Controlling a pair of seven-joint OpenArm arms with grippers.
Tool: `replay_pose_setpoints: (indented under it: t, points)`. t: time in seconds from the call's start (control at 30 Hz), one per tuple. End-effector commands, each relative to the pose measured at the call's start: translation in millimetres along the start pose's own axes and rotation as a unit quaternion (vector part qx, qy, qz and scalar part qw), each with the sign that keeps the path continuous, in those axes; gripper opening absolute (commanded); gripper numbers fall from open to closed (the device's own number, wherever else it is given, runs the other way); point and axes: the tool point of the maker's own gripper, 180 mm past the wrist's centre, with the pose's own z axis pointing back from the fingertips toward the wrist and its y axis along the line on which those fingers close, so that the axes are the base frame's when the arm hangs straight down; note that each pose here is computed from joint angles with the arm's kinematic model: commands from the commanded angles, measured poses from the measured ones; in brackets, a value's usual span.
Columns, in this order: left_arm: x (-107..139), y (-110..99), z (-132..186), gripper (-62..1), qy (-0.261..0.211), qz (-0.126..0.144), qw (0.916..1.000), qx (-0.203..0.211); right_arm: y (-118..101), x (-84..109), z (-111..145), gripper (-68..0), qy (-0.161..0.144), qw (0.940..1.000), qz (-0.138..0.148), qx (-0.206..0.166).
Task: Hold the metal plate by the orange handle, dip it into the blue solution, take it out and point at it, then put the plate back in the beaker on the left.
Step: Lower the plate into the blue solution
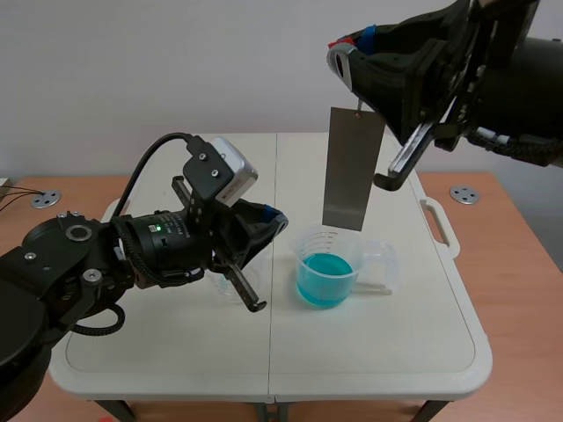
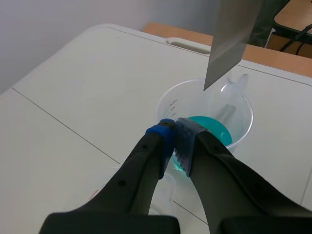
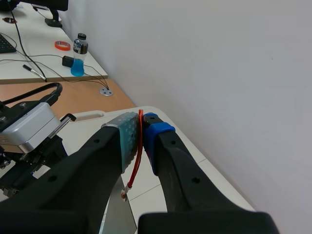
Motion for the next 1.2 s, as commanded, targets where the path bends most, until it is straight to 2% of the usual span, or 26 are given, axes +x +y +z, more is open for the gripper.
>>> replay_pose_setpoints:
  t: [0.0, 0.33, 0.57, 0.7, 0.83, 0.97, 1.17]
  points:
    - [15.6, 1.3, -5.1, -59.3, -0.023, -0.006, 0.9997, -0.002, -7.3, 8.2, -0.6, -66.2, -0.013, 0.9999, 0.007, -0.006]
    - [17.9, -14.8, -11.1, -59.3, -0.025, -0.007, 0.9993, -0.025, -7.3, 8.2, -0.6, -66.3, -0.013, 0.9999, 0.007, -0.006]
    - [18.1, -14.2, -11.4, -59.3, -0.026, -0.007, 0.9994, -0.023, -7.3, 8.2, -0.6, -66.2, -0.013, 0.9999, 0.007, -0.006]
    - [16.1, -3.6, -6.3, -59.2, -0.029, -0.006, 0.9995, 0.001, -7.3, 8.2, -0.6, -66.2, -0.013, 0.9999, 0.007, -0.006]
    - [6.6, 14.5, 18.2, -59.2, -0.037, -0.006, 0.9988, 0.031, -7.3, 8.3, -0.6, -66.2, -0.013, 0.9999, 0.007, -0.006]
    - [-10.8, 25.6, 61.1, -59.2, -0.027, -0.016, 0.9979, 0.056, -7.3, 8.2, -0.6, -66.2, -0.013, 0.9999, 0.007, -0.006]
    - [-25.5, 23.9, 141.2, -59.2, -0.026, -0.021, 0.9953, 0.091, -7.3, 8.1, -0.5, -66.2, -0.013, 0.9999, 0.007, -0.006]
